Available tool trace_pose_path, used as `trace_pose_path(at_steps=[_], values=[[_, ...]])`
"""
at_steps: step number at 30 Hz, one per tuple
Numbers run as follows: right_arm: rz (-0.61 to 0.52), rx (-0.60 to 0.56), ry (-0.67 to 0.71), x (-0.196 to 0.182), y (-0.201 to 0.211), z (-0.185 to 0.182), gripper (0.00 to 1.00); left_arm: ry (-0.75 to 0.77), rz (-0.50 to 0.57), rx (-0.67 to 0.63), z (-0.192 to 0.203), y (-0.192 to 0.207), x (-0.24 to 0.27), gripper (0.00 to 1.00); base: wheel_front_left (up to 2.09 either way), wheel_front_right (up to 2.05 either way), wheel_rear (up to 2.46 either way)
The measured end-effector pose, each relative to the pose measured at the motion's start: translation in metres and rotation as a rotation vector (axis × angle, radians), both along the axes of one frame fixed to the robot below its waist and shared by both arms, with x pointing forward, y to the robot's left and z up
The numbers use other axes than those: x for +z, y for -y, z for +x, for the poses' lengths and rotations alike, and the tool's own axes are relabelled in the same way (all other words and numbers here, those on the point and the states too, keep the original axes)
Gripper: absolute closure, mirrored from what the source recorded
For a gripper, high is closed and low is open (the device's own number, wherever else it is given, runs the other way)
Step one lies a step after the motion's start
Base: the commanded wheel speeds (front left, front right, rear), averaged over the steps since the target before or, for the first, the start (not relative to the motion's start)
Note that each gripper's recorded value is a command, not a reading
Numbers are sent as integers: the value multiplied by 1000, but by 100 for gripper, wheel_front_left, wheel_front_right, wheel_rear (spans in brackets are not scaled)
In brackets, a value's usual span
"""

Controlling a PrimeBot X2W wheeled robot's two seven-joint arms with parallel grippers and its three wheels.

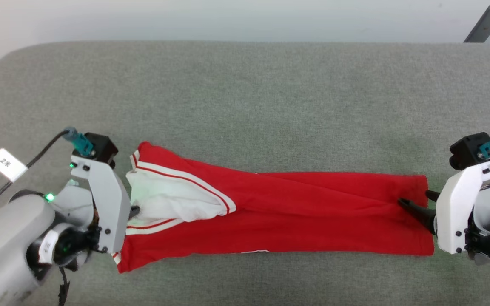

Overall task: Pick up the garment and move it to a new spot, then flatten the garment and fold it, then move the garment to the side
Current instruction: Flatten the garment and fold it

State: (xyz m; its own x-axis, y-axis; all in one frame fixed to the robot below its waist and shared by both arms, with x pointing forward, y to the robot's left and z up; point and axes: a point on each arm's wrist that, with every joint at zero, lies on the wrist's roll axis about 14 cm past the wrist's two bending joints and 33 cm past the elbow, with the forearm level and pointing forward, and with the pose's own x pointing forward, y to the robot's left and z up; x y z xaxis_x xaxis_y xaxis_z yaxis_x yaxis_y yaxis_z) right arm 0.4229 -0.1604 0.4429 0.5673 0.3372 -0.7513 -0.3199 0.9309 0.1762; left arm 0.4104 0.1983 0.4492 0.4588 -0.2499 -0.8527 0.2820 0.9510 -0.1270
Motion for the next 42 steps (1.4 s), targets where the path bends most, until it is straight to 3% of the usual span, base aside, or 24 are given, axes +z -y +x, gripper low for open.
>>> trace_pose_path(at_steps=[9,23,42], values=[[34,-24,-10,10,1,-13,0,146,-60,36,-11,-1,19,0,0,0,0],[36,-110,-100,-3,15,-21,0,682,-87,207,2,-38,63,0,0,0,0],[70,-100,-290,-52,-9,-7,0,947,-17,516,-14,-108,73,0,0,0,0]])
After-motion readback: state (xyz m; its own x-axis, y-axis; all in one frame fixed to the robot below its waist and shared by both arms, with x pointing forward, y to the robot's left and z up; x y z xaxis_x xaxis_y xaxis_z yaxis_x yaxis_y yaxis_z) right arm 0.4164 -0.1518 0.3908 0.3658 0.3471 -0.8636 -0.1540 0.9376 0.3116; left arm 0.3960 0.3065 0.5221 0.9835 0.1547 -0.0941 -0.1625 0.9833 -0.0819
